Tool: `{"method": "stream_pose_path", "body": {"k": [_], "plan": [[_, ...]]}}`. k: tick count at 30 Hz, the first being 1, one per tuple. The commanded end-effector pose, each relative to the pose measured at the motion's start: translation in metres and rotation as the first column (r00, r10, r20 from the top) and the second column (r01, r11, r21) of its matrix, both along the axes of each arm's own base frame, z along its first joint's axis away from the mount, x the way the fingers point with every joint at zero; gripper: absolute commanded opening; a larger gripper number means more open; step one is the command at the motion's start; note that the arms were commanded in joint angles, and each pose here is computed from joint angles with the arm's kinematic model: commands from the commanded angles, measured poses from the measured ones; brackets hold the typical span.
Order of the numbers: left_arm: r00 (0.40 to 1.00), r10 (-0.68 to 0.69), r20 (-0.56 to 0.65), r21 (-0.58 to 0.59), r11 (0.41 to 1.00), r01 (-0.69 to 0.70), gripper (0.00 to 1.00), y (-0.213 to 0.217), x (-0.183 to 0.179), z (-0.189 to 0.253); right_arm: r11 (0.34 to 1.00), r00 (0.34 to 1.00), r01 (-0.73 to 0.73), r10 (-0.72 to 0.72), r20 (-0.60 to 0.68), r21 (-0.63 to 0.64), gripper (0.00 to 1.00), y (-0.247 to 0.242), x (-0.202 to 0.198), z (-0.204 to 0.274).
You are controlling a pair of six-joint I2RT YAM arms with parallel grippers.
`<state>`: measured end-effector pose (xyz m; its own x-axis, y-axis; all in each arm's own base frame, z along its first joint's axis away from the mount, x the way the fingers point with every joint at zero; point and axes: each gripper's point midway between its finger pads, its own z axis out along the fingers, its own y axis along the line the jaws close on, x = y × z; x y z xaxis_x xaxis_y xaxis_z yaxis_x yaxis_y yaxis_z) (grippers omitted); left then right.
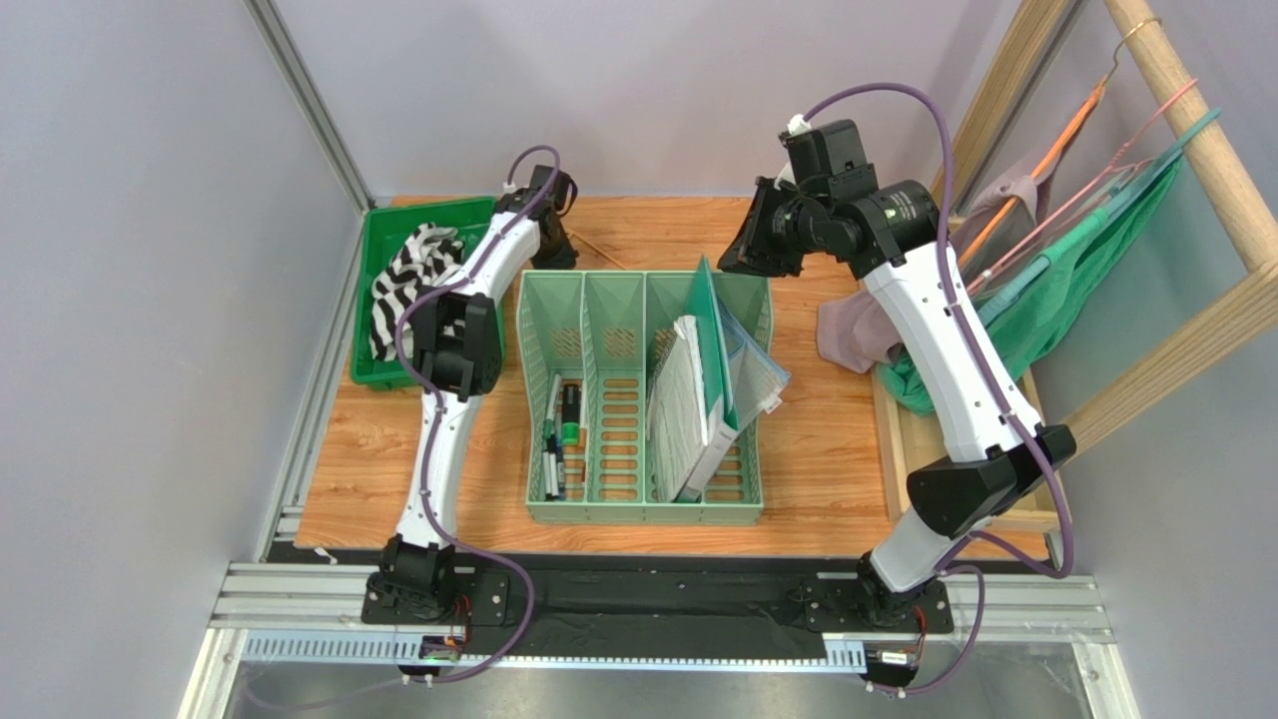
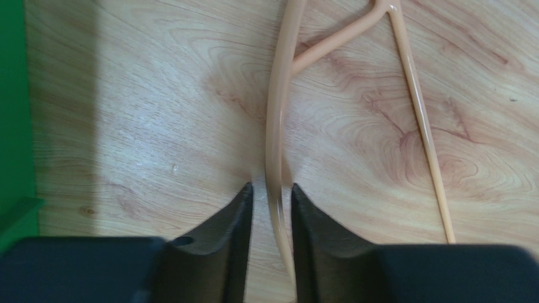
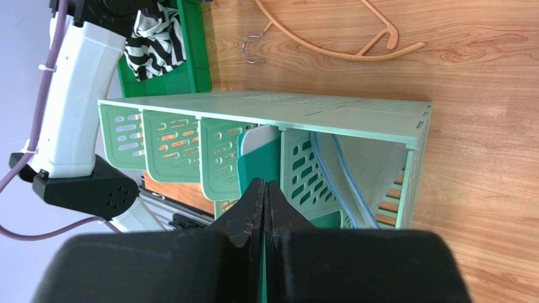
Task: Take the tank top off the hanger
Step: Pick up the hanger at the center of the board.
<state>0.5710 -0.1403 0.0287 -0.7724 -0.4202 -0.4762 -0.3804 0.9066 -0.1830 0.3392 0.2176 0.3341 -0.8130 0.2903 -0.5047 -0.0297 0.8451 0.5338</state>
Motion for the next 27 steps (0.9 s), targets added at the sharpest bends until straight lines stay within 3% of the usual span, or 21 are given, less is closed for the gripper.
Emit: {"method": "stream_pose_path", "body": {"k": [1, 2, 7, 10, 16, 27], "plan": [[0.997, -0.009, -0.073, 0.016, 1.000, 0.010, 0.25, 0.002, -0.011, -0.021, 0.998, 0.996, 0.002, -0.008, 0.094, 0.062, 0.00, -0.003, -0.003, 0.032], [0.997, -0.008, -0.072, 0.017, 1.000, 0.009, 0.17, 0.001, -0.010, -0.021, 0.998, 0.995, 0.005, -0.011, 0.097, 0.061, 0.00, -0.005, -0.004, 0.033], [0.998, -0.033, -0.050, 0.041, 0.999, 0.035, 0.01, 0.005, -0.007, -0.012, 0.998, 0.992, 0.012, -0.020, 0.124, 0.064, 0.00, -0.011, -0.007, 0.042], [0.998, -0.061, 0.034, 0.083, 0.995, 0.058, 0.00, 0.011, 0.004, 0.024, 0.998, 0.991, 0.017, -0.025, 0.134, 0.060, 0.00, -0.015, -0.009, 0.043], [0.964, -0.040, 0.263, 0.127, 0.992, 0.007, 0.00, 0.030, 0.021, 0.136, 0.998, 0.989, 0.018, -0.028, 0.148, 0.064, 0.00, -0.018, -0.010, 0.045], [0.923, -0.047, 0.381, 0.165, 0.986, -0.018, 0.00, 0.053, 0.012, 0.210, 0.996, 0.987, -0.007, -0.007, 0.158, 0.086, 0.00, -0.013, -0.010, 0.044]]}}
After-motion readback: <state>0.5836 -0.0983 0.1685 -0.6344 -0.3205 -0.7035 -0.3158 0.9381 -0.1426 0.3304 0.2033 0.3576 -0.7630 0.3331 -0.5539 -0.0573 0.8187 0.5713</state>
